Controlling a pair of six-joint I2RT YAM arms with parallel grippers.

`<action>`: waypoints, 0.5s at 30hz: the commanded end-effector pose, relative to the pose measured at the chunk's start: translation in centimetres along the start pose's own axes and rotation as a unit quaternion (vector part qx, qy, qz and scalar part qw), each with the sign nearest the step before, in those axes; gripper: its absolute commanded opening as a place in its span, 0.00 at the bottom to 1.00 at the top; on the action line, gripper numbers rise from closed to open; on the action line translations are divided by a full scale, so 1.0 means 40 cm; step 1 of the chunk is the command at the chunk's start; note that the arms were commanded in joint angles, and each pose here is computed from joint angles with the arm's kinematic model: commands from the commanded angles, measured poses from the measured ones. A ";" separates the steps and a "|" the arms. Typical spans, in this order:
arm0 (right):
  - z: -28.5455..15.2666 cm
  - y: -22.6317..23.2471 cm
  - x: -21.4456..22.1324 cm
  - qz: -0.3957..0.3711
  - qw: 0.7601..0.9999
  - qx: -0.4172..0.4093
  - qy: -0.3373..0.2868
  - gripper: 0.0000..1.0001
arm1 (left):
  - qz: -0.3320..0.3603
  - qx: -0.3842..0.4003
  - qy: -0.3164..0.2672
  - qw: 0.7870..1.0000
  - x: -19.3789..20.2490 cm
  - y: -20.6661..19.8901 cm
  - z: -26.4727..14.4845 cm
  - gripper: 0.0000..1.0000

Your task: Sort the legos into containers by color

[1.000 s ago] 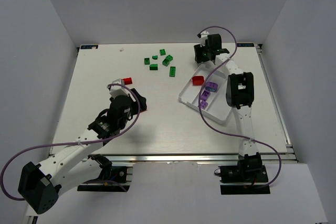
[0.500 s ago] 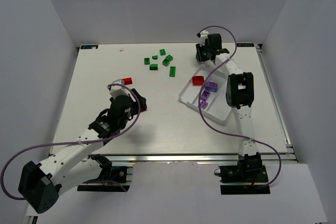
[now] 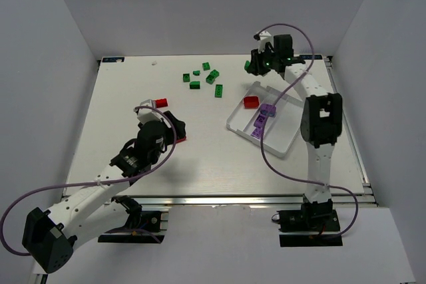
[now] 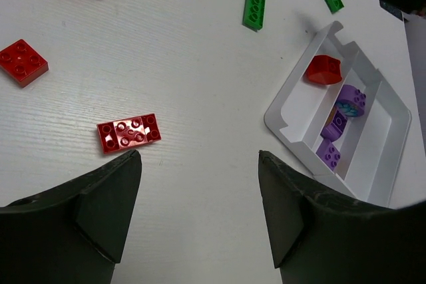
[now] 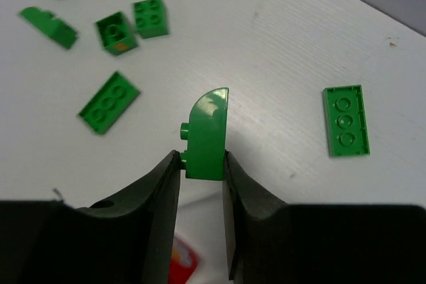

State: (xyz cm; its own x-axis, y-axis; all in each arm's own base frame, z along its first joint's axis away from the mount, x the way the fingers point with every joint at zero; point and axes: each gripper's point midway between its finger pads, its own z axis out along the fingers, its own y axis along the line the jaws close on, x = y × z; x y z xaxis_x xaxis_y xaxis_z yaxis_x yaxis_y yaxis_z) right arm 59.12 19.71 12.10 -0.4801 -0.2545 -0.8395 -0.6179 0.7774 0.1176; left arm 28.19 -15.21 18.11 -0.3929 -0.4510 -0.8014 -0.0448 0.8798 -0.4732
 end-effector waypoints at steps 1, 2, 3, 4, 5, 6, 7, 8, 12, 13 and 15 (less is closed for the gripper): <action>-0.230 0.108 -0.204 -0.068 0.991 -0.050 -0.104 0.00 | -0.008 0.012 -0.016 1.000 -0.021 -0.009 -0.008 0.81; -0.256 0.131 -0.196 -0.072 0.990 -0.067 -0.105 0.00 | -0.011 0.010 -0.017 1.000 -0.025 -0.008 -0.007 0.82; -0.271 0.149 -0.137 -0.059 0.992 -0.081 -0.080 0.00 | -0.013 0.006 -0.014 1.000 -0.023 -0.005 -0.006 0.82; -0.327 0.170 -0.154 -0.079 0.989 -0.085 -0.088 0.00 | -0.016 0.006 -0.014 1.000 -0.030 -0.009 -0.006 0.83; -0.348 0.184 -0.138 -0.079 0.990 -0.090 -0.080 0.00 | -0.017 0.005 -0.012 1.000 -0.032 -0.011 -0.005 0.83; -0.361 0.190 -0.087 -0.066 0.992 -0.091 -0.057 0.00 | -0.014 -0.001 -0.004 1.000 -0.026 -0.007 0.002 0.83; -0.407 0.209 -0.073 -0.071 0.992 -0.089 -0.048 0.00 | -0.015 0.006 0.000 1.000 -0.033 -0.019 0.002 0.83; -0.424 0.210 -0.047 -0.070 0.993 -0.084 -0.036 0.00 | -0.015 0.006 0.005 1.000 -0.033 -0.022 0.006 0.83; -0.513 0.222 0.070 -0.070 0.996 -0.061 0.005 0.00 | -0.012 0.000 0.043 0.999 -0.021 -0.028 0.034 0.83; -0.548 0.219 0.077 -0.075 0.996 -0.050 0.004 0.00 | -0.012 0.000 0.049 0.999 -0.020 -0.030 0.038 0.83; -0.573 0.204 0.155 -0.066 0.997 -0.034 0.037 0.00 | -0.014 0.006 0.058 0.998 -0.023 -0.039 0.046 0.83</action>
State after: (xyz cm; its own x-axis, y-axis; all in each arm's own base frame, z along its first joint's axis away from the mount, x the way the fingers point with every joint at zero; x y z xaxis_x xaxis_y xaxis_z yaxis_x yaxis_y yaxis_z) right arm 39.69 13.99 22.93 -0.3605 -0.3306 -0.8722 -0.7362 0.6750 0.0485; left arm 30.01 -15.61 17.58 -0.4674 -0.4473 -0.7625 -0.0791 0.8803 -0.4679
